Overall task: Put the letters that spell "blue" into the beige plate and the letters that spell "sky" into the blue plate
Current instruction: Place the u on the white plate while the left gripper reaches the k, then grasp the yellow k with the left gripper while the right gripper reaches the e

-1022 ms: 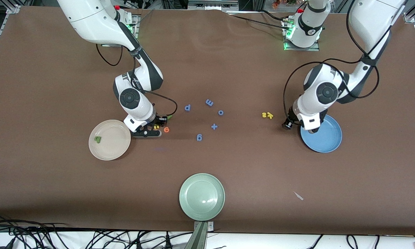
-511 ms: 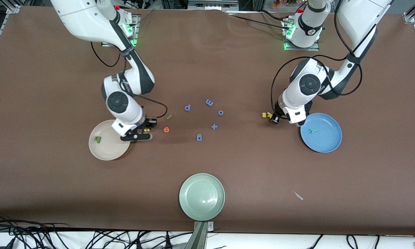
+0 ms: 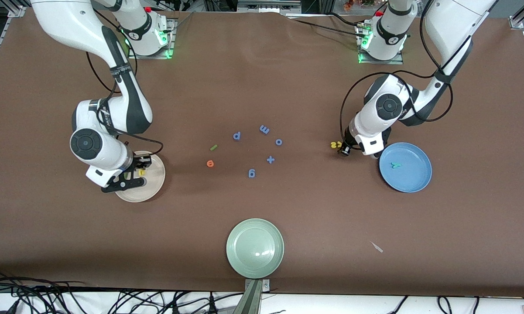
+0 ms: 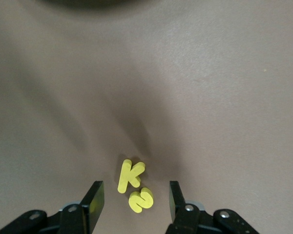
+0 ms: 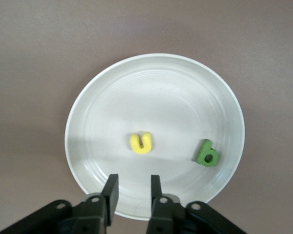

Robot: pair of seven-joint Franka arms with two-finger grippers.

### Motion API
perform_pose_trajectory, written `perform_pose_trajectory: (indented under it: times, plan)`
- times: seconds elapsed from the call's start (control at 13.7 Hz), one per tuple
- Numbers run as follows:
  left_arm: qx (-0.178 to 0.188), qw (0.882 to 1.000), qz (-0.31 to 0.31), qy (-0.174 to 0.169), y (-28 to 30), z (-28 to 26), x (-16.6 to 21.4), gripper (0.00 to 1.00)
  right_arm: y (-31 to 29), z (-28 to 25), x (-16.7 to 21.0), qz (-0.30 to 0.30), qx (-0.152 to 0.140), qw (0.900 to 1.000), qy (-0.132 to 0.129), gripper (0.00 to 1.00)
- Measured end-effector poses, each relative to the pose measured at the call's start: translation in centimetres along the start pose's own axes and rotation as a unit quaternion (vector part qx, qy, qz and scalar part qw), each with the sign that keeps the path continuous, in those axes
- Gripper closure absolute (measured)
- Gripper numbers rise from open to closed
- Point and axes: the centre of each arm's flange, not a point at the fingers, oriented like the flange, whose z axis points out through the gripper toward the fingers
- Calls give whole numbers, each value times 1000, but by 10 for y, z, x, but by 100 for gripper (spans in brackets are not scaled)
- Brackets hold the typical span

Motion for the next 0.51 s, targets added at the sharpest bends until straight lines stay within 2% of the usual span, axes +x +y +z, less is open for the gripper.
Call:
perform_pose_trajectory:
  times: [0.07, 0.15, 0.29, 0.51]
  plan:
    - [3, 1000, -3, 8, -1, 5, -2, 38, -3, 2, 0, -1, 1, 1000, -1, 55]
    - [5, 1000, -4, 16, -3, 10, -4, 38, -7, 1, 1, 3, 8, 1000, 1, 55]
    - [9, 1000, -7, 23, -4, 18, -6, 39, -25, -8, 6, 22, 37, 999, 12, 44]
    - [11, 1000, -9, 20, -5, 22, -6, 42, -77, -21, 11, 68, 58, 996, 19, 40]
